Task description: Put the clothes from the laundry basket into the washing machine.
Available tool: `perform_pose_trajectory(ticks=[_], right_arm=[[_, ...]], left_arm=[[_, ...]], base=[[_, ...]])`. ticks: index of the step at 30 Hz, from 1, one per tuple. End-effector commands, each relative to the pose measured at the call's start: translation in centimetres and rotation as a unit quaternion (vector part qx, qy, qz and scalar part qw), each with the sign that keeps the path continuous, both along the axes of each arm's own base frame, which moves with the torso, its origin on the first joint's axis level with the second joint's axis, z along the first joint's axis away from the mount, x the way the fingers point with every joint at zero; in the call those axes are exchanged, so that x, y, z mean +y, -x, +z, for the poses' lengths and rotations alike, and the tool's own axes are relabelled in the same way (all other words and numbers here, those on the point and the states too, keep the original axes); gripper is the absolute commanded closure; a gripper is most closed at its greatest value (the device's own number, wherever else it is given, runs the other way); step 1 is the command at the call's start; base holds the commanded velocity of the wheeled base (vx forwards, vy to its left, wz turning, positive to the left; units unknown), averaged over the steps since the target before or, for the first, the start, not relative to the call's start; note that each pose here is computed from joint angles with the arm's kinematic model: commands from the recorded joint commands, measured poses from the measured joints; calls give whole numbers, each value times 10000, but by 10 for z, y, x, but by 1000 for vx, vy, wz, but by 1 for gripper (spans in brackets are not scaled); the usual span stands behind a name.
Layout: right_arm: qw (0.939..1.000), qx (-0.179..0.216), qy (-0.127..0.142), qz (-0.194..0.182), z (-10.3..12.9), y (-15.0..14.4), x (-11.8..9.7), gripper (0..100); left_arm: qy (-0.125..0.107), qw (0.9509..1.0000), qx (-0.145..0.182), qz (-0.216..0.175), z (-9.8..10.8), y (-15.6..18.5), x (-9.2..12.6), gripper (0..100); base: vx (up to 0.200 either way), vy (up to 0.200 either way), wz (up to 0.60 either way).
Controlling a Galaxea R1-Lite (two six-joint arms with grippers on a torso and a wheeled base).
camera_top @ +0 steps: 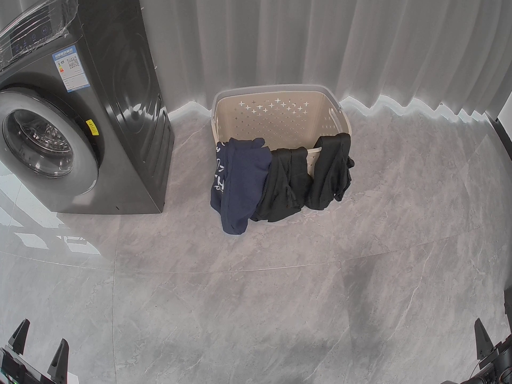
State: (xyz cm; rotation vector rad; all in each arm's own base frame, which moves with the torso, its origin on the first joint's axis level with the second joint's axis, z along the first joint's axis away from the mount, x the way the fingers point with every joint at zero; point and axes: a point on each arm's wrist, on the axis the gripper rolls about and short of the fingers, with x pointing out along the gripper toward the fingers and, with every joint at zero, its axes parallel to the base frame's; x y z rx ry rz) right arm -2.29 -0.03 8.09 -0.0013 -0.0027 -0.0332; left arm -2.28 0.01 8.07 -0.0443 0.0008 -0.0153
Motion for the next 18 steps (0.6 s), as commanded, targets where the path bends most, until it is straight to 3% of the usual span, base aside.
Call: perform_pose_trajectory(ticks=[1, 18], right_arm=[[10000, 6, 1, -3, -5, 0, 0, 0], [10000, 6, 1, -3, -5, 0, 0, 0]], left_arm=[[-7, 10000, 36, 0, -5, 0, 0, 0], [-7, 10000, 28, 0, -5, 0, 0, 0]], base=[[0, 0, 0], [200, 0, 0]])
